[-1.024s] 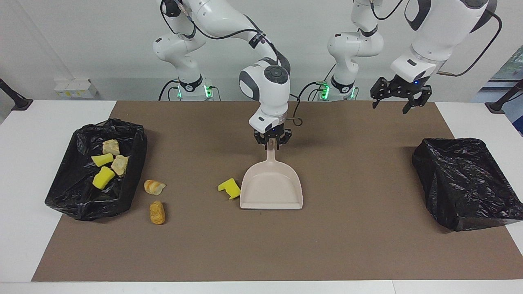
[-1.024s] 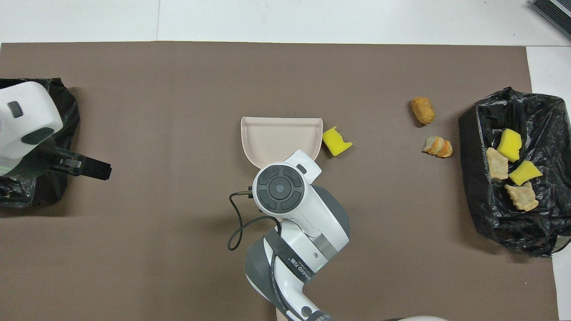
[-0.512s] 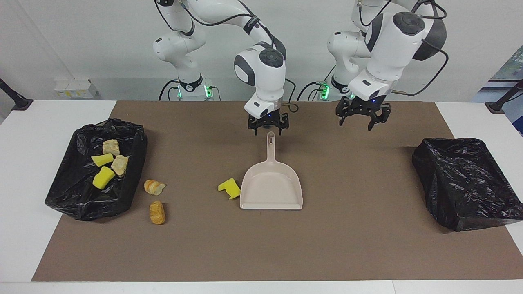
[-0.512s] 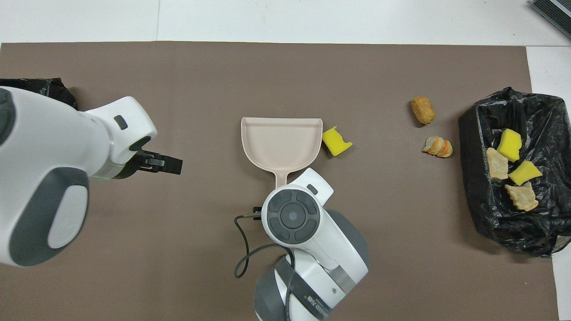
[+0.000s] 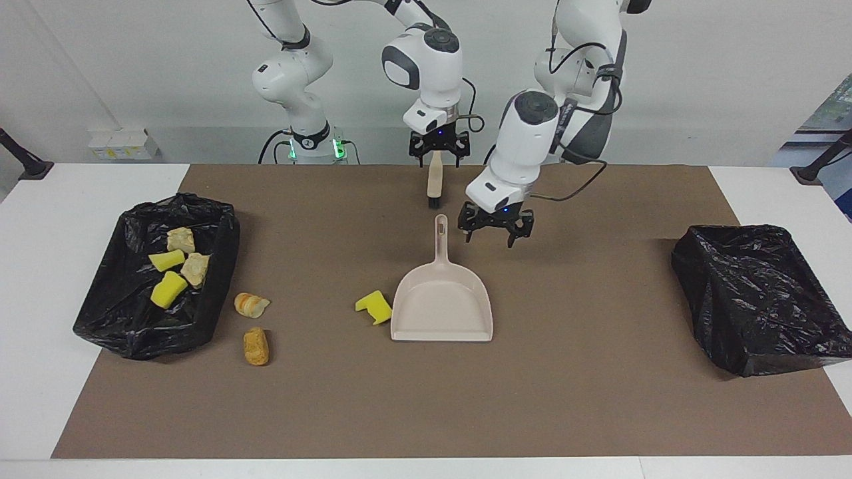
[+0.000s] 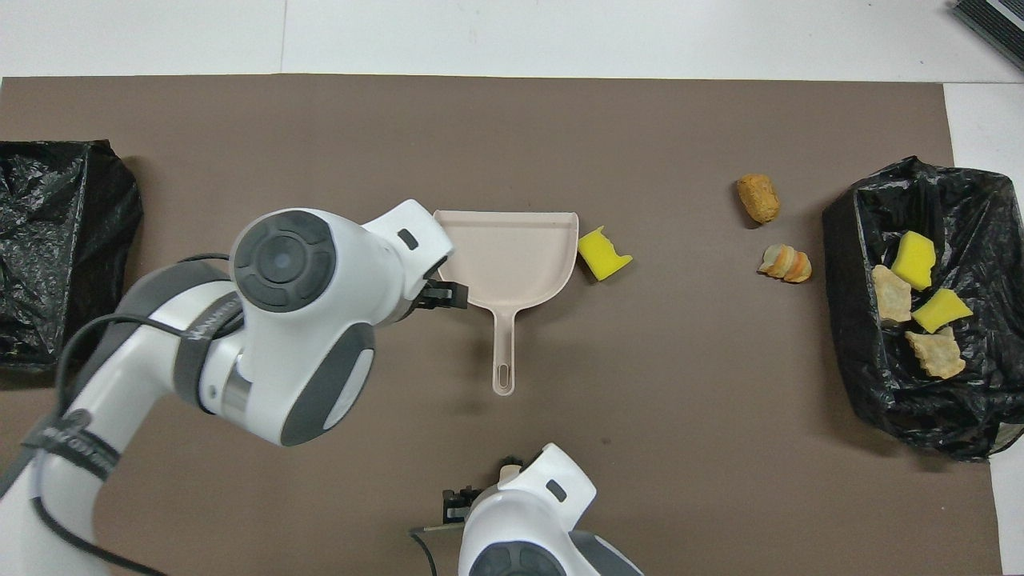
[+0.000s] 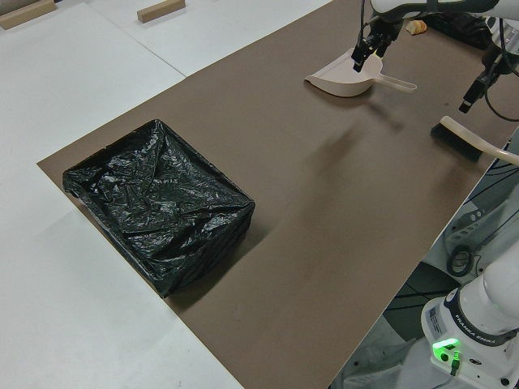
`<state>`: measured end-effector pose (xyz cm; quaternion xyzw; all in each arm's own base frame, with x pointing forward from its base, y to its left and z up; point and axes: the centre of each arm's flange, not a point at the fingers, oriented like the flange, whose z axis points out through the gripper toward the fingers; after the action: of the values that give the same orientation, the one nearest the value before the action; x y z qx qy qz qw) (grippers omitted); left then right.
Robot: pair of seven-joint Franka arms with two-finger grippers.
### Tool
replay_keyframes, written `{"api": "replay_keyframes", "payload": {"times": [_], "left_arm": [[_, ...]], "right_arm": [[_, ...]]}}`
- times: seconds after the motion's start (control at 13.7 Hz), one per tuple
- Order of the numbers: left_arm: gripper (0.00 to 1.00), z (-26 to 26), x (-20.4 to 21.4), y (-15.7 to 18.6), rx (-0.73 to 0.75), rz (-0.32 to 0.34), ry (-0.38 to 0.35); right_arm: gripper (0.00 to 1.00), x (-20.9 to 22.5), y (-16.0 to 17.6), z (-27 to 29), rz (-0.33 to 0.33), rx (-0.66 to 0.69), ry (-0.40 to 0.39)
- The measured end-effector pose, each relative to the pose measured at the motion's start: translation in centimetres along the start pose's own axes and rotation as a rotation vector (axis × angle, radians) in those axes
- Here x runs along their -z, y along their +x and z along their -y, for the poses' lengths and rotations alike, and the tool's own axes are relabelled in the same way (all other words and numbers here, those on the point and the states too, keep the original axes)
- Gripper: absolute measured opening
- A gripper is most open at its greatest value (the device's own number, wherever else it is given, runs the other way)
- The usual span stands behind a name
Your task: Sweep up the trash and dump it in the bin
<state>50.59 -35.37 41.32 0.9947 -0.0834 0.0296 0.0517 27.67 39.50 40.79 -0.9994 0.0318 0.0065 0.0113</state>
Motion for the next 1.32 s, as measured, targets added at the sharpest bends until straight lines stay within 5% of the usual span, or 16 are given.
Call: {"api": "replay_keyframes", "payload": {"times": [0.66, 0.73, 0.95, 1.1, 1.32], "left_arm": [[0.99, -6.5, -6.6, -3.5, -0.042, 0.034, -0.002], [0.92, -6.5, -7.0, -3.6, -0.042, 0.04, 0.001], [0.46, -6.0, -7.0, -3.2, -0.072, 0.033, 0.013], [0.32, -4.7, -6.5, -2.5, -0.2, 0.019, 0.061], [0.32, -0.5, -4.4, -1.1, -0.446, 0.068, 0.109]], "right_arm": [[1.0, -2.7, -8.1, 0.1, 0.009, -0.068, -0.023], [1.0, -3.8, -9.0, 0.9, 0.007, -0.071, -0.021], [0.96, -6.5, -10.2, 1.7, 0.013, -0.071, -0.045], [0.75, -6.8, -10.3, 1.6, 0.015, -0.077, -0.052], [0.38, -6.8, -10.3, 1.6, 0.015, -0.087, -0.051]]}}
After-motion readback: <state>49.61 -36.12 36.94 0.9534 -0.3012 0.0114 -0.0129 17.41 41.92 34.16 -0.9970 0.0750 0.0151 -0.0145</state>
